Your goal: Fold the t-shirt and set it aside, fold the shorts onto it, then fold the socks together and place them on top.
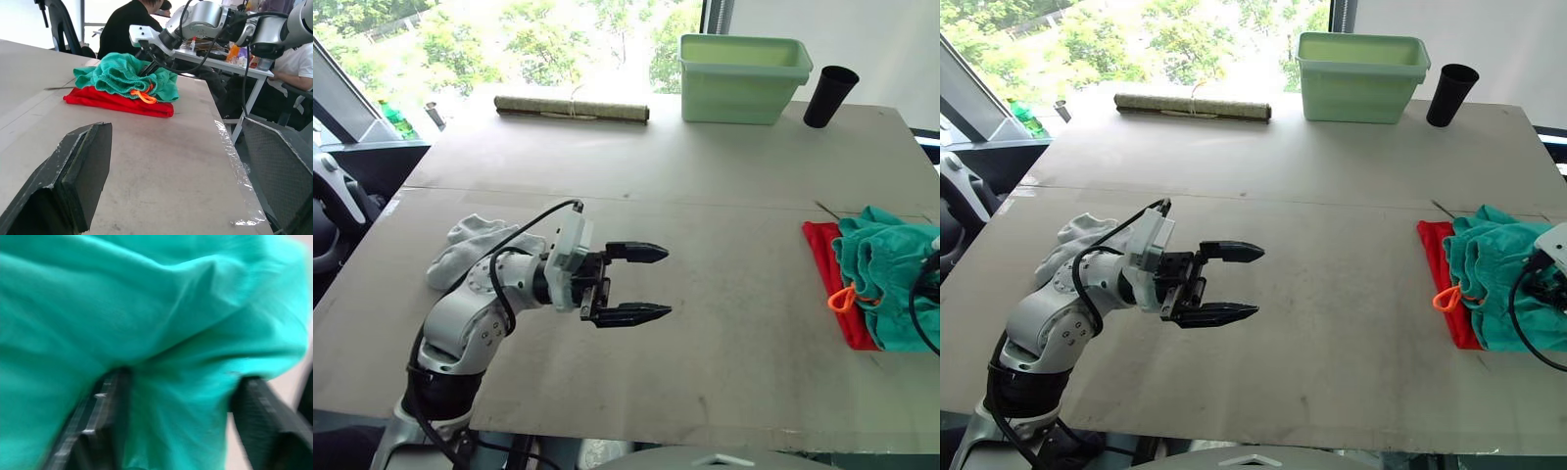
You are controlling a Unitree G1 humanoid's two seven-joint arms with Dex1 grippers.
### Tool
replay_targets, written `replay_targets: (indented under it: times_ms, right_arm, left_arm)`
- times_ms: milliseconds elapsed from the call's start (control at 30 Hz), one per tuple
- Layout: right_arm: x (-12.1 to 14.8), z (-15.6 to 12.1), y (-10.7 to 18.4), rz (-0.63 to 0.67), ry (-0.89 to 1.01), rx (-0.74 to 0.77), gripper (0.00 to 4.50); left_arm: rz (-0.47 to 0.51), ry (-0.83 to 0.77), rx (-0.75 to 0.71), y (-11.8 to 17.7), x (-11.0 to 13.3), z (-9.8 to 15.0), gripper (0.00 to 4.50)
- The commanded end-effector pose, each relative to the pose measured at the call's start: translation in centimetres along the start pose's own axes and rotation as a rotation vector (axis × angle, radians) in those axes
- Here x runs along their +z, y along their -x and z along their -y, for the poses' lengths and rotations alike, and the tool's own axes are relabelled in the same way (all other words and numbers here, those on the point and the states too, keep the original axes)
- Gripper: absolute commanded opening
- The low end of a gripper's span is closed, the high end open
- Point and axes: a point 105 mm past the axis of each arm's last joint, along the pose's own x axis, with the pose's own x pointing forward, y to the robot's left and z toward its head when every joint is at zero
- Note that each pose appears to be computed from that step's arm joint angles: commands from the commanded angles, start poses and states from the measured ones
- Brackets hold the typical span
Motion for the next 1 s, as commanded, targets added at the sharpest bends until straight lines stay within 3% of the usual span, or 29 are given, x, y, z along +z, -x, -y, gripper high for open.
replay_targets:
  times_ms: [33, 133, 200, 367, 533, 700, 767, 867, 1000]
  right_arm:
    - [1.8, 1.6, 3.6, 0.107, -0.039, -0.121, 3.12]
    - [4.7, 2.3, 6.2, 0.369, -0.239, -0.227, 3.12]
    - [5.3, 2.3, 6.0, 0.431, -0.320, -0.303, 3.12]
    - [5.0, 1.3, 3.4, 0.372, -0.429, -0.422, 3.12]
    - [3.5, -1.7, -1.4, 0.287, -0.601, -0.337, 3.12]
    - [0.6, -7.4, -5.0, 0.175, -0.544, -0.224, 3.12]
    - [1.2, -7.3, -4.2, 0.256, -0.568, -0.285, 3.12]
    - [4.0, -5.4, -1.7, 0.490, -0.581, -0.387, 3.12]
    - [7.2, -5.5, 1.0, 0.701, -0.533, -0.357, 3.12]
  left_arm:
    - [-0.002, -0.033, -0.034, -0.4, 0.7, 0.7, 4.50]
    - [0.002, -0.032, -0.017, -0.6, 0.8, 0.3, 4.50]
    - [0.000, -0.035, -0.022, -0.9, 0.8, 0.3, 4.50]
    - [0.016, -0.041, -0.018, -1.5, 1.1, 0.0, 4.50]
    - [0.024, -0.034, 0.000, -1.7, 0.7, -0.4, 4.50]
    - [0.018, -0.054, 0.030, -1.8, 0.3, -0.6, 4.50]
    - [0.021, -0.058, 0.060, -1.5, 0.3, -0.8, 4.50]
    - [0.039, -0.046, 0.100, -1.2, 0.2, -0.8, 4.50]
    - [0.076, -0.015, 0.164, -0.9, 0.1, -1.2, 4.50]
